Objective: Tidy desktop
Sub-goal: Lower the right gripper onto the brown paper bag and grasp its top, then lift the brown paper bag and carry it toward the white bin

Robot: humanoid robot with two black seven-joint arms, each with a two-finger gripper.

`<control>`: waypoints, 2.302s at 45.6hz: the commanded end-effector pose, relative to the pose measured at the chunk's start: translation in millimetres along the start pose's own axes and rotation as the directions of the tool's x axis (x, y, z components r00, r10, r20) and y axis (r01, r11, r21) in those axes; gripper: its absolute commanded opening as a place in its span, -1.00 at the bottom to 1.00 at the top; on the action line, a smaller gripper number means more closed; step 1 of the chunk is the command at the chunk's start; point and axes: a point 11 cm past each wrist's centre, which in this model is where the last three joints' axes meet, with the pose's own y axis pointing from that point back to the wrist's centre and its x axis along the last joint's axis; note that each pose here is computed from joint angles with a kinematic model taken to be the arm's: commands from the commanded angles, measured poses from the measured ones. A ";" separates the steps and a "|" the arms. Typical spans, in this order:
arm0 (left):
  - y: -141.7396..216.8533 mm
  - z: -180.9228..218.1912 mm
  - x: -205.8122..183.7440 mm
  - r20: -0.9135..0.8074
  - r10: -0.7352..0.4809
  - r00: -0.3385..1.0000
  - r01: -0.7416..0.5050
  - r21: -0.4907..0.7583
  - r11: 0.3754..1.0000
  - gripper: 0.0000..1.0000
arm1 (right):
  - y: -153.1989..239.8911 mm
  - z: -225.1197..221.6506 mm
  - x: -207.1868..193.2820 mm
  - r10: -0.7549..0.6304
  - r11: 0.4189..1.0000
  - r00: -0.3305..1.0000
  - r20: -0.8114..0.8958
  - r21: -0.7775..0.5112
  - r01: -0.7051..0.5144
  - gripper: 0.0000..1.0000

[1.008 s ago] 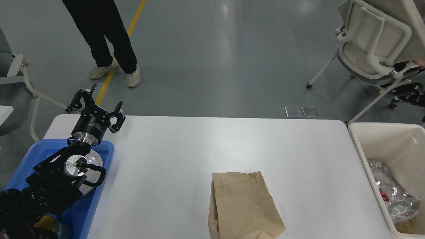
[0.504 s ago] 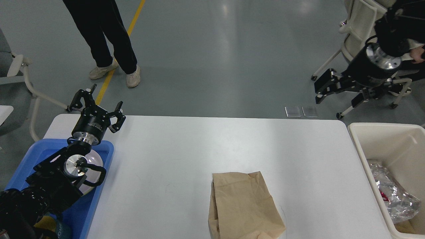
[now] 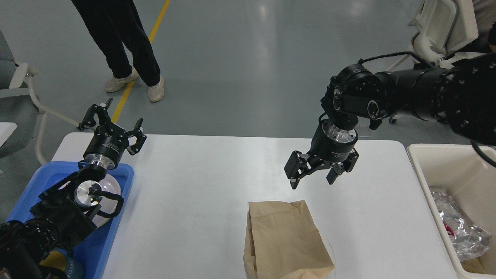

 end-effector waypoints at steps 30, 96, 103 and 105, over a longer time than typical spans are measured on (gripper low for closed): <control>0.0 0.0 0.0 0.000 0.000 1.000 0.000 0.000 1.000 0.94 | -109.8 83.7 -29.0 0.005 0.999 0.975 0.223 0.051 -0.017 1.00; 0.0 0.0 0.0 0.000 0.000 1.000 0.000 0.000 1.000 0.93 | 99.4 142.5 12.9 0.295 0.948 0.876 0.383 0.001 -0.319 -1.00; 0.0 0.0 0.0 0.000 0.000 1.000 0.000 0.000 1.000 0.93 | 173.0 156.1 13.0 0.437 0.893 0.817 0.376 -0.074 -0.443 -1.00; 0.0 0.0 0.0 0.000 0.000 1.000 0.000 0.000 1.000 0.93 | 184.9 162.5 11.1 0.462 0.882 0.804 0.375 -0.099 -0.461 -1.00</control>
